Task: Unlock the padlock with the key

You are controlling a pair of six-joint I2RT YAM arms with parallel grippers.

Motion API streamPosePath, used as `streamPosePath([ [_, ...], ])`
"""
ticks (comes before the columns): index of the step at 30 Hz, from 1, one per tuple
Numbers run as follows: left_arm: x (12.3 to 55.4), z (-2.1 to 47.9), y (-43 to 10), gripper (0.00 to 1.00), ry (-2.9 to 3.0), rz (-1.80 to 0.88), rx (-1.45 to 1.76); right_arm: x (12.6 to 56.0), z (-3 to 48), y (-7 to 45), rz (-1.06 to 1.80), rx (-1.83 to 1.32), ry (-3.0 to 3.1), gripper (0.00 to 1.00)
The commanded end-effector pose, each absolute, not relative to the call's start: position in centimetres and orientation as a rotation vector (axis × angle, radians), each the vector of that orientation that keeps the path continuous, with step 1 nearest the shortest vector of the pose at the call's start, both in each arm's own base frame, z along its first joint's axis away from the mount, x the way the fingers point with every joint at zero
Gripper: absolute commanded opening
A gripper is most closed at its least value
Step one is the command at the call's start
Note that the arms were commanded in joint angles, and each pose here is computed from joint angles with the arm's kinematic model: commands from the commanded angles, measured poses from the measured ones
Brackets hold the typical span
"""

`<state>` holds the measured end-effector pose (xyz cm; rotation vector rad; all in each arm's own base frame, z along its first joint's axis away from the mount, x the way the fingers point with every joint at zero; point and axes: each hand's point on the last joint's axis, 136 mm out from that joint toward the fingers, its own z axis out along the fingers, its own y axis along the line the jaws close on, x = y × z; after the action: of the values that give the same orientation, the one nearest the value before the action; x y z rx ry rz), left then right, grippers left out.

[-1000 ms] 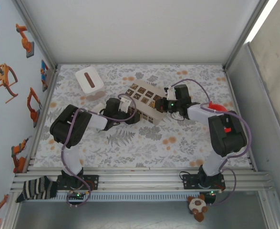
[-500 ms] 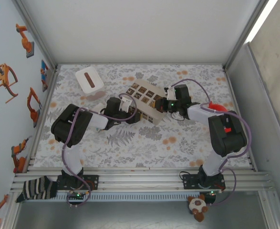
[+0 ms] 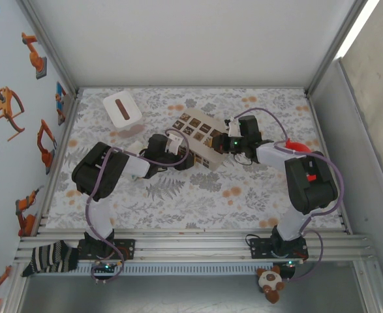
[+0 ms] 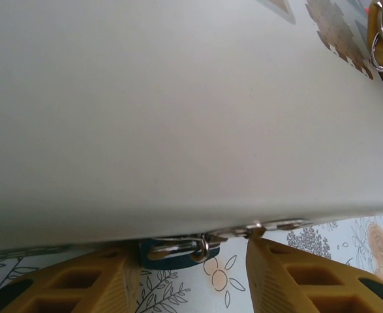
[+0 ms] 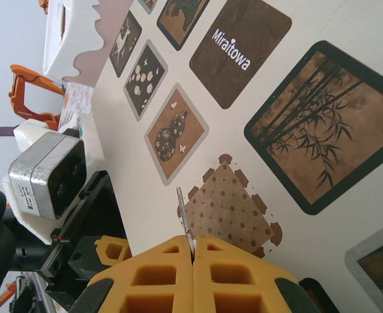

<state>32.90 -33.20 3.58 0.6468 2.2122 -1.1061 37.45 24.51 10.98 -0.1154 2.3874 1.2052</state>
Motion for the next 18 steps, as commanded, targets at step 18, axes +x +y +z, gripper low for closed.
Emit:
streamPosePath([
  [18,34.23,4.85,-33.81,0.33,2.165,-1.104,0.553,36.44,10.17,24.27,1.175,-0.103,2.421,0.00],
])
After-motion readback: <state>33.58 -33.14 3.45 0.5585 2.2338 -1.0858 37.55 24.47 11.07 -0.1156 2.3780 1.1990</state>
